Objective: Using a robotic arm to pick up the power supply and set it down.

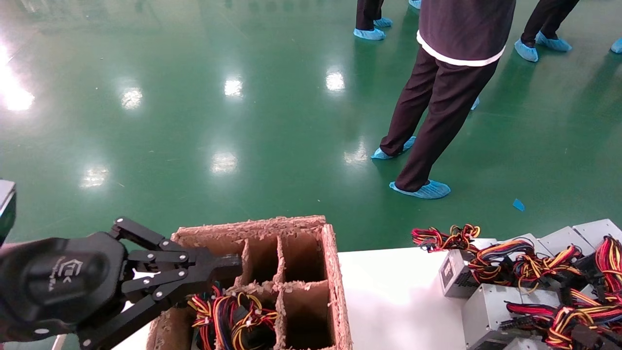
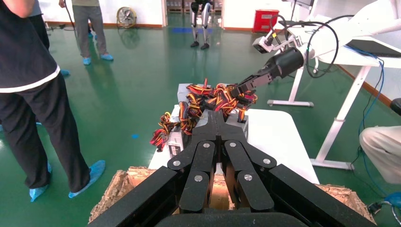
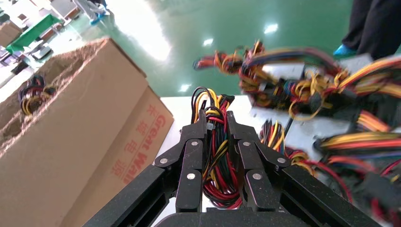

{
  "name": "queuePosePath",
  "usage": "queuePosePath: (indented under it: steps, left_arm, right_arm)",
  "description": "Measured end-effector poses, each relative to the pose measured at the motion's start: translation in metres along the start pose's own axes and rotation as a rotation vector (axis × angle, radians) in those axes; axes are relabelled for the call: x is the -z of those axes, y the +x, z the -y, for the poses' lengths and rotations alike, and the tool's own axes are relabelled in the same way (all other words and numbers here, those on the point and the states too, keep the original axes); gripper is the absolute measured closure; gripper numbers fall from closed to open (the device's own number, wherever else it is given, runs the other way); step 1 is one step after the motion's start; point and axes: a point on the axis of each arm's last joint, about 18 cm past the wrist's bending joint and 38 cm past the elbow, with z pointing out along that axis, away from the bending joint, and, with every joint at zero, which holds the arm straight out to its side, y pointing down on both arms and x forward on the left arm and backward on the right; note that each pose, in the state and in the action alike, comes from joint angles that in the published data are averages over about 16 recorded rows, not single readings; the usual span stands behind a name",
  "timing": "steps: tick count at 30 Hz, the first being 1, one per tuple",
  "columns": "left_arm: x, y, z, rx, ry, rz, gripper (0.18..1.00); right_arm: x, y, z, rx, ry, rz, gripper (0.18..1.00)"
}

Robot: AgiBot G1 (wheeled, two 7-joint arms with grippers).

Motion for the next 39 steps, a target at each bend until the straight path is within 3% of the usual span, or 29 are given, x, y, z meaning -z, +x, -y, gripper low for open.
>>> queuePosePath:
  steps: [11,23,34,39]
  left_arm:
    - [0.0,0.0,0.0,0.0,0.0,0.0,0.993]
    - [0.0,0.0,0.0,0.0,0.0,0.0,0.993]
    - [0.0,0.0,0.0,0.0,0.0,0.0,0.993]
    - [0.0,0.0,0.0,0.0,0.0,0.0,0.993]
  right_arm:
    - [-0.004,-0.001,-0.015,-0.021,-0.029,0.014,0.927]
    - [-0.003,-0.002,-0.008,0.009,-0.023,0.043,0.899]
    - [-0.005,-0.017,0.01,0.09,0.045,0.128,0.77]
    - [-0.01,-0.027,0.02,0.133,0.083,0.187,0.657]
